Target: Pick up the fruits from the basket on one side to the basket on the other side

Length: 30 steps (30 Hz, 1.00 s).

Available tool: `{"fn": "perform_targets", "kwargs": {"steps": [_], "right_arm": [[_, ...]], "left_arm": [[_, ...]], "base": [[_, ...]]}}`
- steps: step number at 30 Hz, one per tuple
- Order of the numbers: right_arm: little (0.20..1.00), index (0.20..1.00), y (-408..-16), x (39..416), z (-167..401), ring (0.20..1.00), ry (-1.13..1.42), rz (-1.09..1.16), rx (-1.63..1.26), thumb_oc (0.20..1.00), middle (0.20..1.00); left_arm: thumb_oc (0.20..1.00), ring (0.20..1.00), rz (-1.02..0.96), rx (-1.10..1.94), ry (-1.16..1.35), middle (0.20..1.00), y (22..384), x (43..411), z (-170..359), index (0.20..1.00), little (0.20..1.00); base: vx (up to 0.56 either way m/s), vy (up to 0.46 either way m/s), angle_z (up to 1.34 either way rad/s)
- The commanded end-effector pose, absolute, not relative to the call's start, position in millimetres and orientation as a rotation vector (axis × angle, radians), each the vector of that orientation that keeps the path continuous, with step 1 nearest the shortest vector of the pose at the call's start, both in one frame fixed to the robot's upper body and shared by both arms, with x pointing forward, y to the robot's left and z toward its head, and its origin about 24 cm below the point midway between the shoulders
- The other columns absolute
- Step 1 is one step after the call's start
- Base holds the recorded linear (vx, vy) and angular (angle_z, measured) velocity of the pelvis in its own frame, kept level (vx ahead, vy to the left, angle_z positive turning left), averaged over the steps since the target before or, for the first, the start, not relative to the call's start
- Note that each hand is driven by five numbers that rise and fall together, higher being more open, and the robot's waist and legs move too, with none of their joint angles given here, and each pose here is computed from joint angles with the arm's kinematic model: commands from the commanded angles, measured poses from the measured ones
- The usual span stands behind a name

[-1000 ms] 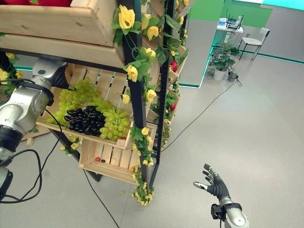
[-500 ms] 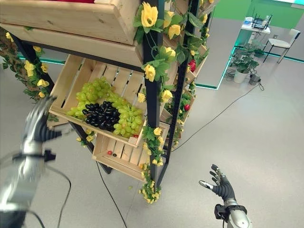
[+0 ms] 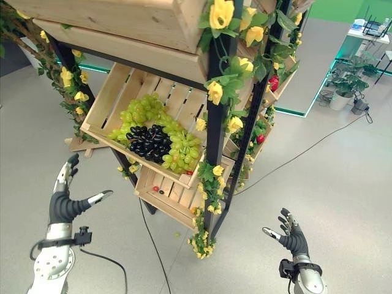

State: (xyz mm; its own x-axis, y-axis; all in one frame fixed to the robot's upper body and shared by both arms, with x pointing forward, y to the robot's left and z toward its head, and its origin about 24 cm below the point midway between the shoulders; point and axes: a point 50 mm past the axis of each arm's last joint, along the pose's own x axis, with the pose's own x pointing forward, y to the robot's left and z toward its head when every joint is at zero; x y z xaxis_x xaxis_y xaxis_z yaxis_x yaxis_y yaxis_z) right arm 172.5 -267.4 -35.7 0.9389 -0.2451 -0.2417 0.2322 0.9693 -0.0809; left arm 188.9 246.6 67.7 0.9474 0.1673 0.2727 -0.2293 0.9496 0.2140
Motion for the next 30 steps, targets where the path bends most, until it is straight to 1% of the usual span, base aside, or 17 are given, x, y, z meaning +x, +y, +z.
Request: {"fn": "perform_targets", "kwargs": {"steps": [1,7,10,12,15,20,24,30], "right_arm": [[1.000,1.000,-276.3,202.6,9.9,1.000,-0.018,-0.299,-0.051,1.000,1.000],[1.000,1.000,-282.9,209.0,23.7,1.000,-0.076,-0.316,-0.074,1.000,1.000],[1.000,1.000,-278.1,211.8,23.8,1.000,-0.077,-0.305,-0.067,1.000,1.000],[1.000,1.000,-278.1,207.0,19.0,1.000,-0.056,-0.312,-0.063,1.000,1.000],[1.000,1.000,-275.3,204.9,20.3,1.000,-0.060,-0.313,-0.081,1.000,1.000],[1.000,1.000,-259.6,211.5,17.1,1.000,-0.061,-0.288,-0.075,1.000,1.000],[1.000,1.000,-258.5,205.1,10.0,1.000,-0.021,-0.259,-0.082,1.000,1.000],[1.000,1.000,-254.4,205.0,5.4,1.000,0.004,-0.231,-0.088,1.000,1.000]], "left_arm": [[1.000,1.000,0.173,0.146,-0.391,1.000,247.3,200.5,87.8,1.000,1.000],[1.000,1.000,0.163,0.185,-0.375,1.000,241.6,202.4,81.7,1.000,1.000],[1.000,1.000,0.198,0.207,-0.402,1.000,241.6,203.0,85.5,1.000,1.000],[1.000,1.000,0.220,0.218,-0.413,1.000,240.6,204.6,86.7,1.000,1.000],[1.000,1.000,0.241,0.298,-0.464,1.000,240.1,211.2,97.0,1.000,1.000],[1.000,1.000,0.306,0.413,-0.533,1.000,245.9,209.6,108.7,1.000,1.000],[1.000,1.000,0.323,0.444,-0.534,1.000,247.8,206.5,109.2,1.000,1.000],[1.000,1.000,0.351,0.434,-0.512,1.000,251.3,199.9,104.8,1.000,1.000]], "base": [[-0.30,-0.037,0.27],[-0.21,0.055,0.20],[-0.15,0.271,-0.44],[-0.17,0.292,-0.38],[-0.34,0.382,-0.49],[-0.38,0.291,-1.44],[-0.36,0.186,-1.14],[-0.21,-0.047,-1.05]]}}
